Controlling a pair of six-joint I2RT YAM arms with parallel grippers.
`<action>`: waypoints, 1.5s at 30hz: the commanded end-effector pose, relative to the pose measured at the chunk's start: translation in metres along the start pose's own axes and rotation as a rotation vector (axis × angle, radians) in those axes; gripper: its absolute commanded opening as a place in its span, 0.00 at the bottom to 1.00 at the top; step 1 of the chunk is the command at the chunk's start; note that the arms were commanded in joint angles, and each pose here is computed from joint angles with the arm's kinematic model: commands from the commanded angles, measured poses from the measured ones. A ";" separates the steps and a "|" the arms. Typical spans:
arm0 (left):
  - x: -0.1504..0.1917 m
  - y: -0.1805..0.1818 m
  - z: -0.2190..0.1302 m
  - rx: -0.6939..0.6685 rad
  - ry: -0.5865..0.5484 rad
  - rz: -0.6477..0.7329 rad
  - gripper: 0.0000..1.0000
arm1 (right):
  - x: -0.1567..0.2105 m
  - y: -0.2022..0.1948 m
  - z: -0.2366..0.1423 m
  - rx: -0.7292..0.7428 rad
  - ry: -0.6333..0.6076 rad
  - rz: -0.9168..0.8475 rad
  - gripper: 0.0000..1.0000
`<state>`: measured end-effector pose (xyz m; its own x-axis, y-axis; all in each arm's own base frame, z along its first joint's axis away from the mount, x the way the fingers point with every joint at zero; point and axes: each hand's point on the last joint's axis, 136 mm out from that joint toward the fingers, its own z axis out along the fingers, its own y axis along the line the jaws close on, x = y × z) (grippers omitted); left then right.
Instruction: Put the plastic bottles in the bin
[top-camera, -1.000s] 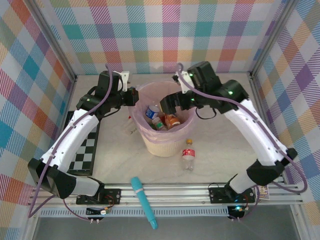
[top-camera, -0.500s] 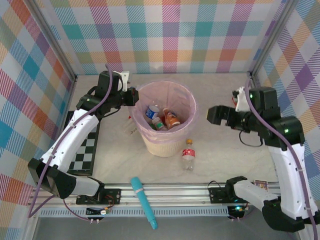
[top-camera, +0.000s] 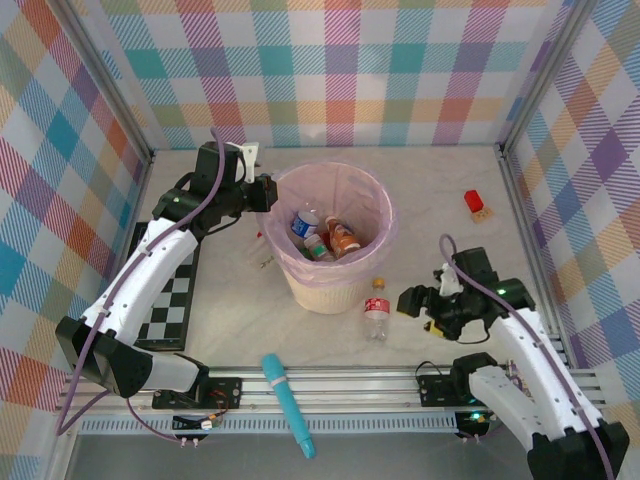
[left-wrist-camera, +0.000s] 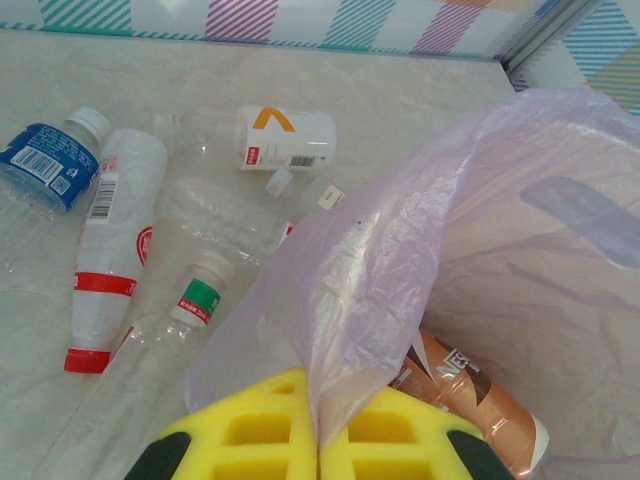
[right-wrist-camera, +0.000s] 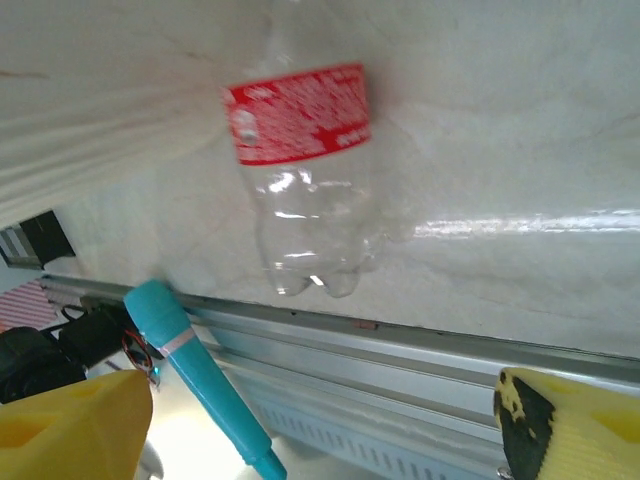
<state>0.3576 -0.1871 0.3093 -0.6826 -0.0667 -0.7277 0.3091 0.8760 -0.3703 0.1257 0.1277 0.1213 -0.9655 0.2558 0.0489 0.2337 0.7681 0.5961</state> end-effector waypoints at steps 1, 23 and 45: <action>0.007 -0.003 0.000 0.019 0.019 -0.029 0.00 | -0.004 0.023 0.015 -0.169 0.024 -0.009 0.89; 0.006 -0.001 0.011 0.018 0.016 -0.044 0.00 | -0.026 0.017 0.097 -0.170 0.116 -0.048 0.90; 0.007 0.000 0.012 0.013 0.025 -0.034 0.00 | -0.044 -0.002 0.085 0.053 0.049 -0.102 0.57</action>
<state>0.3607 -0.1877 0.3094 -0.6746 -0.0712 -0.7347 0.3100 0.8760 -0.3695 0.1725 0.1747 0.0388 -0.9817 0.1703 0.0855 0.1871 0.7753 0.6033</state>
